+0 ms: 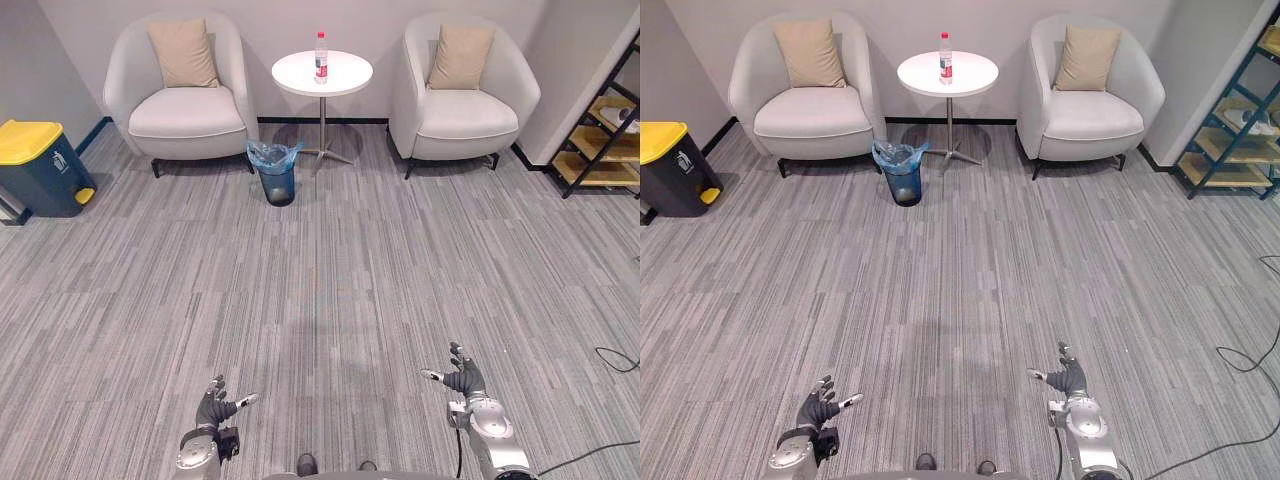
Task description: Gather rubbish on tea table into small bin, then transfer packed bag to large trash can.
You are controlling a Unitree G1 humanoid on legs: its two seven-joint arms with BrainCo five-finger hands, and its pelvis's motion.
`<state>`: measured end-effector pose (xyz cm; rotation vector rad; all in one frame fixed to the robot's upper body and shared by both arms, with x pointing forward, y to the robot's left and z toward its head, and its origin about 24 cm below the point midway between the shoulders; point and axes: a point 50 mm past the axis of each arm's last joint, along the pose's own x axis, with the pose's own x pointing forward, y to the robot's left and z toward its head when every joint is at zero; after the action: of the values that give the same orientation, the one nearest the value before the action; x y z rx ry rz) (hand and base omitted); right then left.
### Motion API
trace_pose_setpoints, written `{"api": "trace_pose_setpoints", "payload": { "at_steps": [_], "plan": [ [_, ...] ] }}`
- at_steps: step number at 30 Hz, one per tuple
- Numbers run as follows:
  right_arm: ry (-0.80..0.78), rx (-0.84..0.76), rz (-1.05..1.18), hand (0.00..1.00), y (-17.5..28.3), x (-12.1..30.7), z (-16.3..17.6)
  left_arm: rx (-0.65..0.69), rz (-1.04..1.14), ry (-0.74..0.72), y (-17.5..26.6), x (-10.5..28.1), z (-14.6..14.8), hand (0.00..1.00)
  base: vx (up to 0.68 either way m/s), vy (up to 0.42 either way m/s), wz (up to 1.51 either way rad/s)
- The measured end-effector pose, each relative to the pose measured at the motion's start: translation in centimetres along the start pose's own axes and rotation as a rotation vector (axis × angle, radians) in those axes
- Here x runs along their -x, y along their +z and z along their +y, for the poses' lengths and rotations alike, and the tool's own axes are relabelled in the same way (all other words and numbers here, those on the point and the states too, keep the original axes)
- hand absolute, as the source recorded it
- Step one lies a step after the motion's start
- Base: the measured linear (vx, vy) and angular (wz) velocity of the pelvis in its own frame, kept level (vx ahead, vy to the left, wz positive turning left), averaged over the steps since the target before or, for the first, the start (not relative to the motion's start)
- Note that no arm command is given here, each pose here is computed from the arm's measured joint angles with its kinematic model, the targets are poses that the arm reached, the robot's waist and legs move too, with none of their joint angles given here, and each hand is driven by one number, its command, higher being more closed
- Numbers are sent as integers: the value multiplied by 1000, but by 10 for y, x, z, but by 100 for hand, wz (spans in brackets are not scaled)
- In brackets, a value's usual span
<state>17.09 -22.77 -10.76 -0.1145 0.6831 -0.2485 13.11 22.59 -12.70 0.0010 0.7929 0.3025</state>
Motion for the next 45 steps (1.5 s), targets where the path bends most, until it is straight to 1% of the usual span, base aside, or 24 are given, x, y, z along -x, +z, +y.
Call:
{"api": "trace_pose_setpoints", "payload": {
  "at_steps": [5, 10, 26, 38, 45],
  "plan": [
    [-16, -61, 67, 0, -16, 3, -1, 9, 49, -14, -10, 2, -7, 0, 20, -21, 10],
    [-8, -71, 83, 0, -20, 5, 4, -15, 88, -47, -19, 4, -16, 0, -2, -9, 1],
    [1, -120, 158, 0, -37, 11, 13, -37, 111, -81, -27, 8, -25, 0, -40, -4, 0],
    [-1, -140, 163, 0, -37, 10, 14, -41, 131, -78, -33, 10, -24, 0, -1, -3, -6],
    [-7, -144, 146, 0, -30, 7, 12, -36, 92, -83, -24, 8, -26, 0, 88, 39, -18]
  ]
}}
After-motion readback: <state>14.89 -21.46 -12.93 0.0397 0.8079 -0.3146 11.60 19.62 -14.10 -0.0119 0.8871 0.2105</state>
